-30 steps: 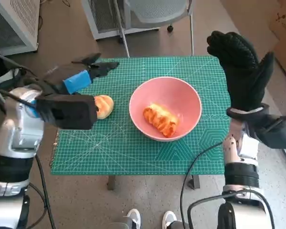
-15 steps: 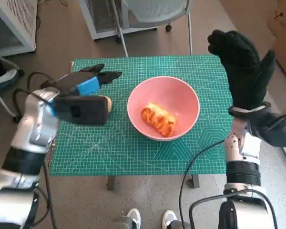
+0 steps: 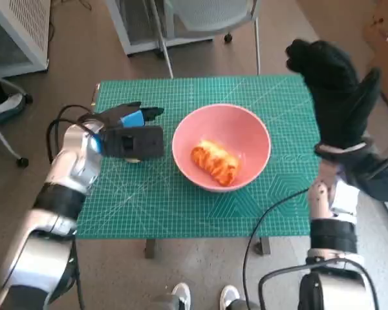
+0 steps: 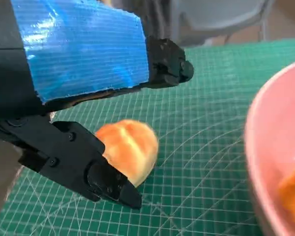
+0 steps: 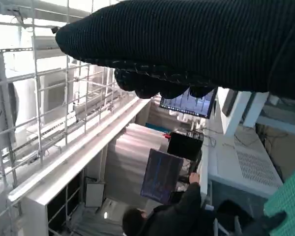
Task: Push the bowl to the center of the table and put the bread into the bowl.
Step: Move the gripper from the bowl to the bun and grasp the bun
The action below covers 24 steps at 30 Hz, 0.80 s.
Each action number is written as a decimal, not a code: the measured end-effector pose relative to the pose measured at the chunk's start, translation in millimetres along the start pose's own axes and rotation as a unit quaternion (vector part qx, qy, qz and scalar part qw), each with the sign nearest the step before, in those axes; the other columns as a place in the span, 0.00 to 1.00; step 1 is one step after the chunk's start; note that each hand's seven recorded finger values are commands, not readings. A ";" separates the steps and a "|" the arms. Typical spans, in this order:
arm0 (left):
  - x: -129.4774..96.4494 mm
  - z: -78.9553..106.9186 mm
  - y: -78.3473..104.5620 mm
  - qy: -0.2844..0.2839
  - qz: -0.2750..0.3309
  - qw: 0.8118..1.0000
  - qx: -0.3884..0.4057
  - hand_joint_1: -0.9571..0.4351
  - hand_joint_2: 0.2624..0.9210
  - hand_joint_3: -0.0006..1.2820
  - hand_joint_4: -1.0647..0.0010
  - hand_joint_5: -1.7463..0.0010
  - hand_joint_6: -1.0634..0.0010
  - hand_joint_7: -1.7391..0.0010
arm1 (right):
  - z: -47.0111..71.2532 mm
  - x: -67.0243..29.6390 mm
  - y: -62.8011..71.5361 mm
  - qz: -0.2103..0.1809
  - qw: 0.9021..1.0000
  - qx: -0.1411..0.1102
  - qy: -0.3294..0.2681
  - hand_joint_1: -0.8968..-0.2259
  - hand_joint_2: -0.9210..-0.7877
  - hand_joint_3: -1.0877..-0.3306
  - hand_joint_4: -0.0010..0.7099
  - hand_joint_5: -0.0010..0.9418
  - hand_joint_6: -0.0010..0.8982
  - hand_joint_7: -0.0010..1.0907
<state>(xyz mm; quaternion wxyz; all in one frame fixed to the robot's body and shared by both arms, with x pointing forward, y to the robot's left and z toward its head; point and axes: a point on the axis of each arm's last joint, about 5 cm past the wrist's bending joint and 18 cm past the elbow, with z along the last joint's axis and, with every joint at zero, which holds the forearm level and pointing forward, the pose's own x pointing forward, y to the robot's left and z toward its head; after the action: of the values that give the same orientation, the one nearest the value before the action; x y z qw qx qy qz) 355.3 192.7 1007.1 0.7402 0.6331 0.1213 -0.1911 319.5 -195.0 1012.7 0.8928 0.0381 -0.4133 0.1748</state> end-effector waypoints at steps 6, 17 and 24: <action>7.8 -1.7 -8.7 0.043 -0.011 0.999 0.014 0.54 0.68 0.01 0.97 0.99 0.75 0.98 | 1.9 -3.9 -3.8 -0.003 1.000 -0.007 0.003 0.37 0.00 0.69 0.47 0.00 0.43 0.00; 15.7 -2.0 -28.1 0.095 -0.032 0.995 0.031 0.68 0.78 0.02 0.58 0.97 0.58 0.98 | 4.5 -5.7 -4.3 -0.005 1.000 -0.010 0.001 0.38 0.00 0.69 0.47 0.00 0.43 0.00; 17.0 1.1 -28.1 0.117 -0.025 0.991 0.059 0.74 0.96 0.05 0.32 0.39 0.39 0.50 | 6.4 -5.9 -4.3 -0.003 1.000 -0.008 0.003 0.38 0.00 0.69 0.46 0.00 0.43 0.00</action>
<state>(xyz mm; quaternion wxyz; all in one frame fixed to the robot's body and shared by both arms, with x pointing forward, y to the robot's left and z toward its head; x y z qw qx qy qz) 358.2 185.9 975.1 0.6770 0.6907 0.2114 -0.1411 312.8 -202.0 1012.8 0.8949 0.0322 -0.4120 0.1688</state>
